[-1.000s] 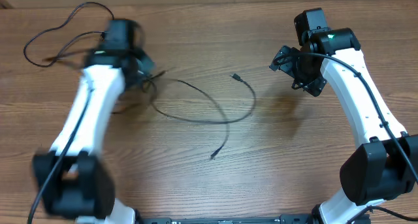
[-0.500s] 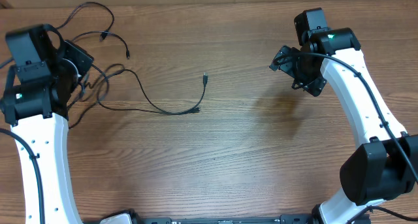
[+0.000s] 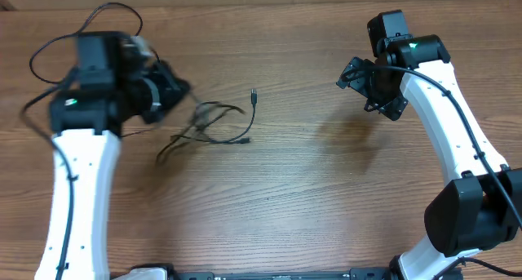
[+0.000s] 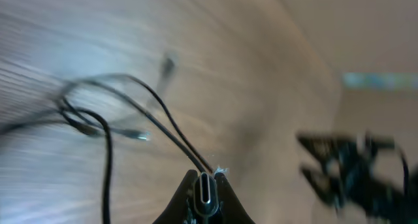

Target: Untangle cables

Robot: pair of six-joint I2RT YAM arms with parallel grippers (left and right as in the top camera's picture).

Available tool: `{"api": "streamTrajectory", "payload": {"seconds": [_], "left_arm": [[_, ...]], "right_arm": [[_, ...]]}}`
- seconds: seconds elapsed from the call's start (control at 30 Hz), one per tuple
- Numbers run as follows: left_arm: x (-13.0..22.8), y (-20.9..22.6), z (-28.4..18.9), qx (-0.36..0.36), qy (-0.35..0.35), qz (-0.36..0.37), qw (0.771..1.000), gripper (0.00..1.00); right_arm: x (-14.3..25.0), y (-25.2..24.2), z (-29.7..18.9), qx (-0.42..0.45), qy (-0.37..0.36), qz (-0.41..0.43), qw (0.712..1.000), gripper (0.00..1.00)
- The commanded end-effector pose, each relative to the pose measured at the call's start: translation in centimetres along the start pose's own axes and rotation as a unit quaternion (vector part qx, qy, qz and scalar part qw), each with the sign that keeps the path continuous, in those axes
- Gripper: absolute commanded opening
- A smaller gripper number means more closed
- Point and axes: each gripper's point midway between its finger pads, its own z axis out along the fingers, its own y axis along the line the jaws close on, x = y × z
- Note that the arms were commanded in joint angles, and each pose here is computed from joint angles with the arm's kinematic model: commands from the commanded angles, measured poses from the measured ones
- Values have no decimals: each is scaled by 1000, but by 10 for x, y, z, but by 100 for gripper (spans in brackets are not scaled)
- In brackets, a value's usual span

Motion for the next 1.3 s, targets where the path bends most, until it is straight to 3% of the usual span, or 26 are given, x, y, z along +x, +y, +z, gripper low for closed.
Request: {"api": "streamTrajectory", "payload": {"seconds": [0.0, 0.23, 0.33, 0.5, 0.6, 0.7, 0.77, 1.0, 1.13, 1.27], "left_arm": [[35, -39, 23, 43, 62, 59, 995, 4], [52, -26, 79, -73, 42, 122, 989, 6], [55, -8, 97, -135, 35, 138, 981, 24], [68, 10, 119, -168, 72, 159, 970, 34], [72, 21, 119, -184, 96, 184, 961, 57], [78, 28, 112, -196, 111, 184, 957, 72], [83, 34, 108, -208, 123, 180, 954, 100], [87, 37, 109, -219, 122, 144, 957, 99], [85, 26, 127, -207, 96, 90, 970, 100], [90, 20, 151, -198, 92, 85, 972, 100]], "right_arm": [[0, -1, 0, 0, 0, -1, 1000, 100], [0, -1, 0, -1, 0, 0, 1000, 100], [0, -1, 0, -1, 0, -1, 1000, 100], [0, -1, 0, -1, 0, -1, 1000, 100], [-1, -1, 0, 0, 0, 0, 1000, 100], [0, -1, 0, -1, 0, 0, 1000, 100], [0, -1, 0, -1, 0, -1, 1000, 100], [0, -1, 0, -1, 0, 0, 1000, 100], [0, -1, 0, -1, 0, -1, 1000, 100], [0, -1, 0, -1, 0, -1, 1000, 100]]}}
